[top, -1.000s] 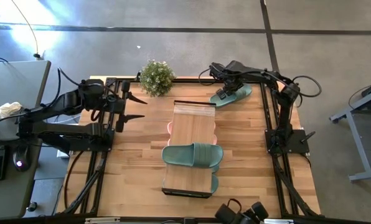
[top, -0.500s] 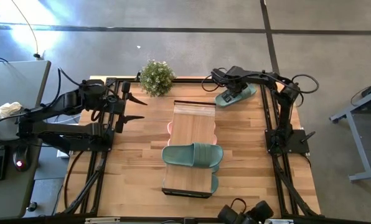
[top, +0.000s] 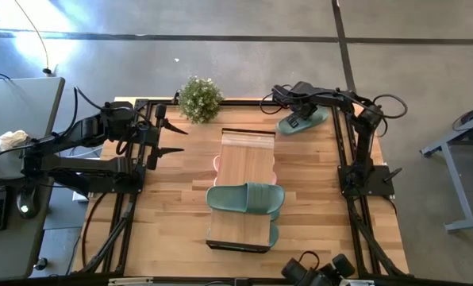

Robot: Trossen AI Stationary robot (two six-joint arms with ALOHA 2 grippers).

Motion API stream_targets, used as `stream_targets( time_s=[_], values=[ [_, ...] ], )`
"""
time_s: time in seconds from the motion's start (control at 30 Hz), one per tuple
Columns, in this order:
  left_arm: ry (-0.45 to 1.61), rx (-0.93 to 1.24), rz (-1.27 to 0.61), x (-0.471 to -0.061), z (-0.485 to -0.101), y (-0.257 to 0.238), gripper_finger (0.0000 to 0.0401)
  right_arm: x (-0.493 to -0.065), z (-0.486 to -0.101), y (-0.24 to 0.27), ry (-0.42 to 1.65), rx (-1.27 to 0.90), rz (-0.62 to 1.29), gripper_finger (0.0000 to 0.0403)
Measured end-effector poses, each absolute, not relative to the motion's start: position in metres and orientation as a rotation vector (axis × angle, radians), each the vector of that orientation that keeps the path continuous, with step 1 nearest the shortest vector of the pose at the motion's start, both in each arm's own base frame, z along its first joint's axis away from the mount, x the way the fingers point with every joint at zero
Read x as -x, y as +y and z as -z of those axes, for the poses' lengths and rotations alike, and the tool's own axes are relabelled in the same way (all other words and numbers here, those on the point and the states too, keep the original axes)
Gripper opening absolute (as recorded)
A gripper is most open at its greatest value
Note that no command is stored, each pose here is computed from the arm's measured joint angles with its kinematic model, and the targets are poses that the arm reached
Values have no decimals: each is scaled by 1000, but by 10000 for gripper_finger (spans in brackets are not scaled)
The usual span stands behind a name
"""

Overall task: Pick and place slides into the shelf
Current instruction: Put the green slide on the shelf aligned with the other green slide

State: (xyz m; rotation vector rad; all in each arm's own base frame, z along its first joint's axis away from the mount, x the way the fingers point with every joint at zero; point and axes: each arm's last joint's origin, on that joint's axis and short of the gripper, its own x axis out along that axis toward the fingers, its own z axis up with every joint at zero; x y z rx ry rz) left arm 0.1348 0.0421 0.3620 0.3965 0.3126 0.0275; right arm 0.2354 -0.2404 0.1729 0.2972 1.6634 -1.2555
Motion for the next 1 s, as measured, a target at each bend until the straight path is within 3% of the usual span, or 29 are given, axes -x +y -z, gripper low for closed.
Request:
stream_targets(
  time_s=[0.23,0.47,0.73,1.0],
  values=[
    [312,-397,-30,-135,-362,42,214,-225,-209,-235,1650,-207,1377,2],
    [316,-419,-99,-136,-363,45,214,-212,-275,-222,1395,-257,1466,1],
    [316,-712,-94,-152,-364,51,214,-195,-363,-187,1074,-405,1380,0],
    [179,-1043,-124,-184,-374,63,214,-219,-426,-155,860,-442,1153,0]
  ],
)
